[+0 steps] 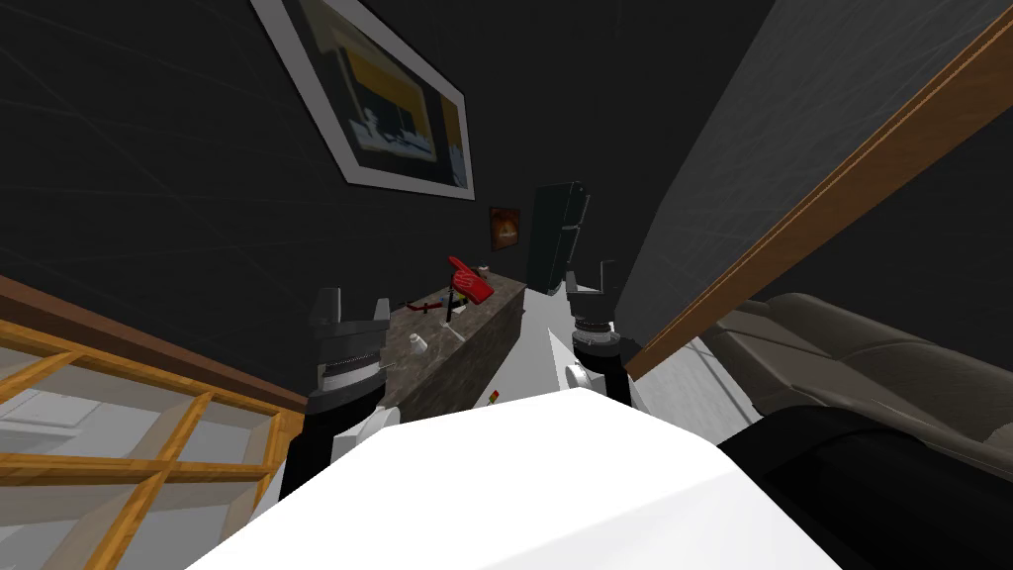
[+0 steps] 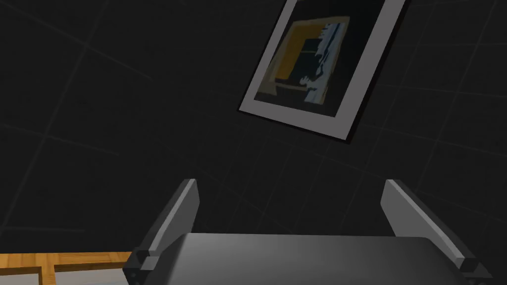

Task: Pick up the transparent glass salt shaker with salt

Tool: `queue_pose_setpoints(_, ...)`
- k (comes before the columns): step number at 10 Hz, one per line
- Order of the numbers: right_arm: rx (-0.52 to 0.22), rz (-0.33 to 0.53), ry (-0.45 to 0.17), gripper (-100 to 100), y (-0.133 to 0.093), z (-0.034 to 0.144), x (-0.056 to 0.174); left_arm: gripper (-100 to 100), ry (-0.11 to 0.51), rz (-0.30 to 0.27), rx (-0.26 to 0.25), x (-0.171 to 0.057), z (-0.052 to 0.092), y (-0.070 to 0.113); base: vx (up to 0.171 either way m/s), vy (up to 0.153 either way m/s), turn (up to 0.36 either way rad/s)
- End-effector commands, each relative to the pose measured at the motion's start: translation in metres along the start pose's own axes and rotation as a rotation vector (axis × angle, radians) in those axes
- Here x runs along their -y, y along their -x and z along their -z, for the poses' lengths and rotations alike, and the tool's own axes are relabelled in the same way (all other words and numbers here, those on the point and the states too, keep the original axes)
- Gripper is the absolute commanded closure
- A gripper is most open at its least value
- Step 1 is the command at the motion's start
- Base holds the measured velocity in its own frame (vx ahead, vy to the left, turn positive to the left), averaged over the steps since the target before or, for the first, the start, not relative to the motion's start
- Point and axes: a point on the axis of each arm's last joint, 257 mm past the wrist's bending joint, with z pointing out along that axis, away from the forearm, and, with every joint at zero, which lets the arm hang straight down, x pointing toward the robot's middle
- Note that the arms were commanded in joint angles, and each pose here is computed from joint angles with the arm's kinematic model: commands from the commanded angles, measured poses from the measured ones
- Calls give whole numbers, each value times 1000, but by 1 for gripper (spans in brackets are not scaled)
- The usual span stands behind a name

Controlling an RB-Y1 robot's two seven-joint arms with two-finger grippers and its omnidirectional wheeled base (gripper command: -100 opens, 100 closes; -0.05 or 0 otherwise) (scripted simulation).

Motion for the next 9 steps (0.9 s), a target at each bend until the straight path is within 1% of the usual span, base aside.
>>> queue_pose_setpoints(1, 0, 0, 0, 0, 0, 0, 0, -100, 26, -30, -41, -10, 3, -7, -19, -6, 6)
queue_pose_setpoints(5, 0, 0, 0, 0, 0, 0, 0, -100, 104, -121, -139, -43, 13, -21, -45, -4, 6)
queue_pose_setpoints(9, 0, 0, 0, 0, 0, 0, 0, -100, 205, -247, -258, -88, 33, -34, -67, -6, 9)
